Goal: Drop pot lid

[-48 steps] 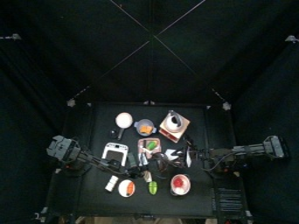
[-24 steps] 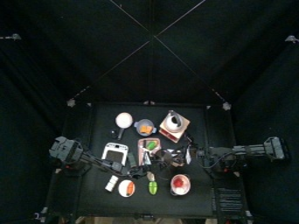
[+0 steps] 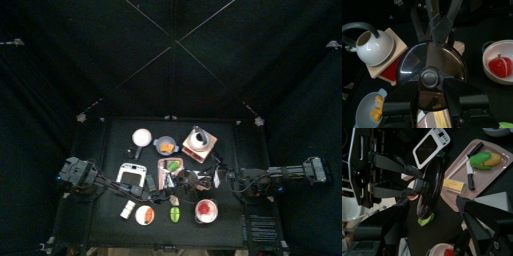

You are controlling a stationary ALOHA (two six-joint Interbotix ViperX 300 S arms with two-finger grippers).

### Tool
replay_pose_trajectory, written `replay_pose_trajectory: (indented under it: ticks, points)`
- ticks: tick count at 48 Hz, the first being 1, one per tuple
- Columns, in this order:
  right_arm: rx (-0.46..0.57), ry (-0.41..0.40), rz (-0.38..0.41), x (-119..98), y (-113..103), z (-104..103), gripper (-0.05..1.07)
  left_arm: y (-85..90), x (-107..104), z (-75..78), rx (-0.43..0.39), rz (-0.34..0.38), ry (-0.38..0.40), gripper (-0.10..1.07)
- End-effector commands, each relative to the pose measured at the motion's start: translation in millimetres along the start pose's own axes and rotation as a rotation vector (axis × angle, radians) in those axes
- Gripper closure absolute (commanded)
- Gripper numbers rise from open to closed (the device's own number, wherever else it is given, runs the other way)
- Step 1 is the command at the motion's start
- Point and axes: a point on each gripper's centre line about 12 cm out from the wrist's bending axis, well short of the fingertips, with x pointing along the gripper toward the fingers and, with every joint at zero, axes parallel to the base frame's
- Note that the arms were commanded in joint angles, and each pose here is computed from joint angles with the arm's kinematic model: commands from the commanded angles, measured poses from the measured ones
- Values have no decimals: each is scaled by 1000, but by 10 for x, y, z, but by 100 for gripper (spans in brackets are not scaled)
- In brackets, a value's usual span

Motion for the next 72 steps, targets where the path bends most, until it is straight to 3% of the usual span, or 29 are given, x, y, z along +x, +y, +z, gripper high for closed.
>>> replay_pose_trajectory:
  ticks: [1,10,21,28,42,48,57,72]
  points:
    - [-8,-13,-44,-48,-62,51,0,-65,-28,-88,-46,-29,46,39]
    - [1,-6,-117,-76,-208,38,0,-145,72,-399,-100,-60,153,39]
    - [-5,-9,-116,-77,-199,48,0,-337,177,-558,-181,-201,200,37]
    - [-4,-9,-115,-77,-199,48,0,-357,282,-616,-222,-249,213,37]
    - [-6,-2,-122,-63,-215,32,0,-178,445,-626,-265,-221,222,25]
    - [-6,0,-124,-57,-218,29,0,-187,465,-608,-269,-236,212,20]
    - [-4,1,-125,-54,-220,27,0,-241,430,-533,-284,-295,175,13]
    - [-4,4,-126,-50,-223,18,0,-156,283,-392,-290,-312,129,11]
